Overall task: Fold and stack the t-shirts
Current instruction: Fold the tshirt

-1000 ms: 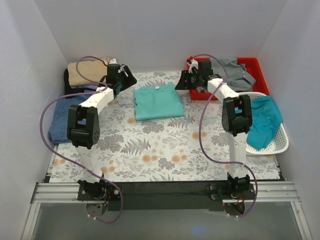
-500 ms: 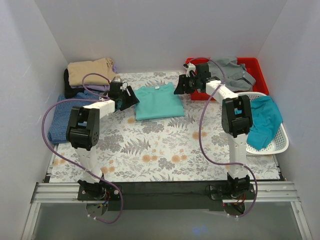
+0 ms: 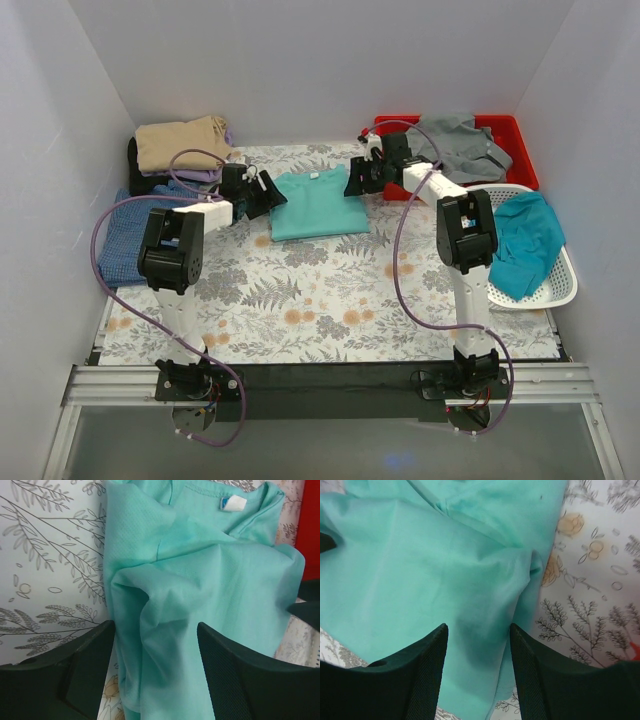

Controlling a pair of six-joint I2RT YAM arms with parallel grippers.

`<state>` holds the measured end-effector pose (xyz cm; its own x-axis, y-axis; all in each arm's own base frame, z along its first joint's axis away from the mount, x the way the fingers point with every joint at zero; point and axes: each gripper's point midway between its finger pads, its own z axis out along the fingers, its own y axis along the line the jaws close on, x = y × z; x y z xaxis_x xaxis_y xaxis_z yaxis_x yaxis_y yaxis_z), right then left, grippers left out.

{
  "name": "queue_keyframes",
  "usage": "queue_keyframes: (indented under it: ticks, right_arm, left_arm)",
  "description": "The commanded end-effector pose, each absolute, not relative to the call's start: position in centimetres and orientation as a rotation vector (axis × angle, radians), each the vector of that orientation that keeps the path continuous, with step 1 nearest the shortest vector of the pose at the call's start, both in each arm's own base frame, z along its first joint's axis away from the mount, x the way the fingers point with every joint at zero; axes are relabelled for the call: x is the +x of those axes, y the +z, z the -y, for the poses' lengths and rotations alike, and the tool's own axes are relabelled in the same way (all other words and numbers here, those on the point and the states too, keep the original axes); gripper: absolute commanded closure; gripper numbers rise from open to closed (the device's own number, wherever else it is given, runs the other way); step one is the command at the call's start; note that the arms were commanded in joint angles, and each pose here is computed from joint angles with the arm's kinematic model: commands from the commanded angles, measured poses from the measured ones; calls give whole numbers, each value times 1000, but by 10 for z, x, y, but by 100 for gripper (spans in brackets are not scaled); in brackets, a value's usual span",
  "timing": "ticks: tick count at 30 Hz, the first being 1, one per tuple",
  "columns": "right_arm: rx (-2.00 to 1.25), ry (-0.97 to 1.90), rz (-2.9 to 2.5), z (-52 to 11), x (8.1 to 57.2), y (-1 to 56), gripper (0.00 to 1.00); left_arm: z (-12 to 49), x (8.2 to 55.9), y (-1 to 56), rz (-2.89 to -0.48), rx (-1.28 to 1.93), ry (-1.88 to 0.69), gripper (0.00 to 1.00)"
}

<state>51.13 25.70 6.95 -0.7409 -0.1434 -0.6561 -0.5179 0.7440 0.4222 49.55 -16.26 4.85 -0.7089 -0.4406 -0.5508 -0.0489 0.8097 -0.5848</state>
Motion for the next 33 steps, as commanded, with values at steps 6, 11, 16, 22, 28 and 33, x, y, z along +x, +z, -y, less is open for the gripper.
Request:
queue_keyframes:
  ticks: [6,11,16,22,28,33]
  right_arm:
    - [-481,493,-2570,-214,499,-8,41]
    - [-514,590,-2590,-223,483,-9,46]
    - [-554,710,-2600,-235,447,0,80]
    - [-588,740,-2627,-238,372,9,73]
    - [-638,758,-2675,-245,278,14,61]
    - [-594,712,-2640,-242,250,33,50]
  left_arm:
    - [177,480,42,-2304,-356,-835,34]
    - [178,470,39,-2328,-358,-848,40]
    - [175,434,30,-2388,-397,-867,67]
    - [165,390,51,-2406,-447,-844,79]
    - [164,331,63,-2486,-424,-822,74]
    - [162,295,68,-2537,-396,-768,57]
